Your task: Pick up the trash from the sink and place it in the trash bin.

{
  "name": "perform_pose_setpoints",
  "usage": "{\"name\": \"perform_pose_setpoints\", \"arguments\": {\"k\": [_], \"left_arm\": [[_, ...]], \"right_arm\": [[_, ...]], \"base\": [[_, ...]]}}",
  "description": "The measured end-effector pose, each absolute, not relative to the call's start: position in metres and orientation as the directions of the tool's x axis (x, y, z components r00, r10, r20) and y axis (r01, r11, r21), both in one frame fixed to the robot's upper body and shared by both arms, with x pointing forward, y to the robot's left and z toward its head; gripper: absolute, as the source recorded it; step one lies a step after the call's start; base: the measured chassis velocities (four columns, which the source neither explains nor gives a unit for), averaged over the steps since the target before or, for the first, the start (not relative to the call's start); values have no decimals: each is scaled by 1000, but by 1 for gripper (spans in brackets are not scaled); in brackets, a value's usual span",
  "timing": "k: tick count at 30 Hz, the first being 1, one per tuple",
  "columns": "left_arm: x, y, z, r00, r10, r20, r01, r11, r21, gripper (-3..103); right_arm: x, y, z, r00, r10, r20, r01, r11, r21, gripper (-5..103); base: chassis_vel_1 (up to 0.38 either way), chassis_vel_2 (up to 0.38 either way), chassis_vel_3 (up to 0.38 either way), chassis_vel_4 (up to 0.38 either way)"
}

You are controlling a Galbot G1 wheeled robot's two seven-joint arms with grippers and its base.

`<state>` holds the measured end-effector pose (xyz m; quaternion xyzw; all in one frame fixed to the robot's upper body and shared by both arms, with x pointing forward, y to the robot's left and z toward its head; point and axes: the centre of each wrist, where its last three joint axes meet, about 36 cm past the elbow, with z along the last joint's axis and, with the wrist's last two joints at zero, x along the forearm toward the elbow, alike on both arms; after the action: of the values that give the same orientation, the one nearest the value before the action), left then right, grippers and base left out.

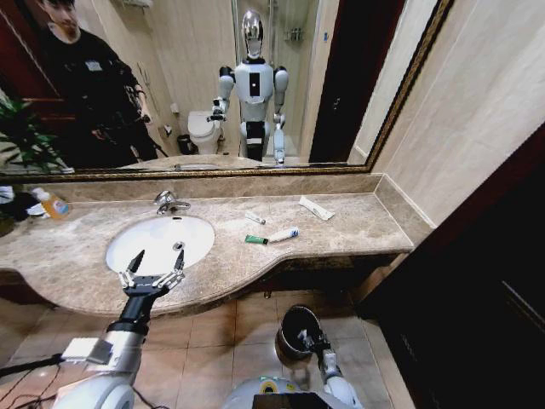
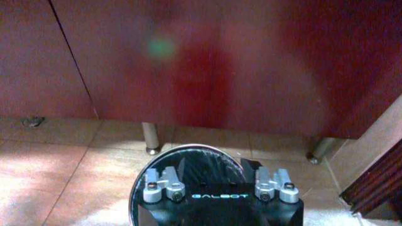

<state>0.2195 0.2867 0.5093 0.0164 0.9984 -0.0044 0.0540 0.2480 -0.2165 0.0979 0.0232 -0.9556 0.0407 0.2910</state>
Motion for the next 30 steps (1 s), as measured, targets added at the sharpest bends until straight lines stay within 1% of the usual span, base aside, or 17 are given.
{"name": "perform_pose_setpoints", "arguments": {"k": [3, 4, 7, 9, 10, 11, 17, 20, 21, 23, 24, 26, 27, 28, 30], "left_arm": [[219, 287, 509, -994, 32, -108, 33, 999, -7, 100], [219, 287, 509, -994, 32, -108, 33, 999, -7, 100], [219, 287, 509, -994, 32, -108, 33, 999, -7, 100], [219, 287, 509, -994, 32, -108, 33, 999, -7, 100], [219, 287, 509, -994, 32, -108, 33, 999, -7, 100], [219, 287, 509, -994, 32, -108, 33, 999, -7, 100], [219, 287, 509, -994, 32, -108, 33, 999, -7, 100], [219, 287, 509, -994, 32, -108, 33, 999, -7, 100], [219, 287, 509, -994, 32, -108, 33, 999, -7, 100], [219, 287, 509, -994, 33, -108, 33, 999, -7, 100], [219, 287, 509, -994, 33, -108, 33, 999, -7, 100], [219, 287, 509, -994, 32, -108, 33, 999, -7, 100], [219, 287, 509, -994, 32, -108, 33, 999, -7, 100], [219, 287, 509, -994, 32, -108, 33, 999, -7, 100], [219, 287, 509, -994, 32, -108, 33, 999, -7, 100]], "right_arm": [[247, -215, 101, -835, -23, 550, -68, 996, -61, 78], [247, -215, 101, -835, -23, 550, -68, 996, -61, 78], [245, -214, 109, -845, -27, 534, -67, 996, -56, 94], [245, -214, 113, -849, -27, 527, -65, 997, -53, 94], [245, -214, 120, -859, -28, 511, -60, 997, -46, 98], [244, -214, 126, -866, -29, 499, -57, 997, -42, 99], [235, -220, 148, -894, -31, 446, -57, 997, -43, 100], [227, -223, 179, -922, -44, 385, -55, 998, -17, 100], [227, -223, 179, -922, -44, 385, -55, 998, -17, 100], [215, -225, 212, -942, -63, 331, -62, 998, 14, 100], [215, -225, 212, -942, -63, 331, -62, 998, 14, 100], [208, -225, 237, -954, -73, 289, -67, 997, 32, 100], [206, -225, 259, -964, -80, 252, -72, 997, 39, 100], [206, -225, 259, -964, -80, 252, -72, 997, 39, 100], [210, -224, 287, -976, -89, 201, -81, 996, 46, 100]], "base": [[0, 0, 0, 0], [0, 0, 0, 0], [0, 0, 0, 0], [0, 0, 0, 0], [0, 0, 0, 0], [0, 0, 0, 0], [0, 0, 0, 0], [0, 0, 0, 0], [0, 0, 0, 0], [0, 0, 0, 0], [0, 0, 0, 0], [0, 0, 0, 0], [0, 0, 0, 0], [0, 0, 0, 0], [0, 0, 0, 0]]}}
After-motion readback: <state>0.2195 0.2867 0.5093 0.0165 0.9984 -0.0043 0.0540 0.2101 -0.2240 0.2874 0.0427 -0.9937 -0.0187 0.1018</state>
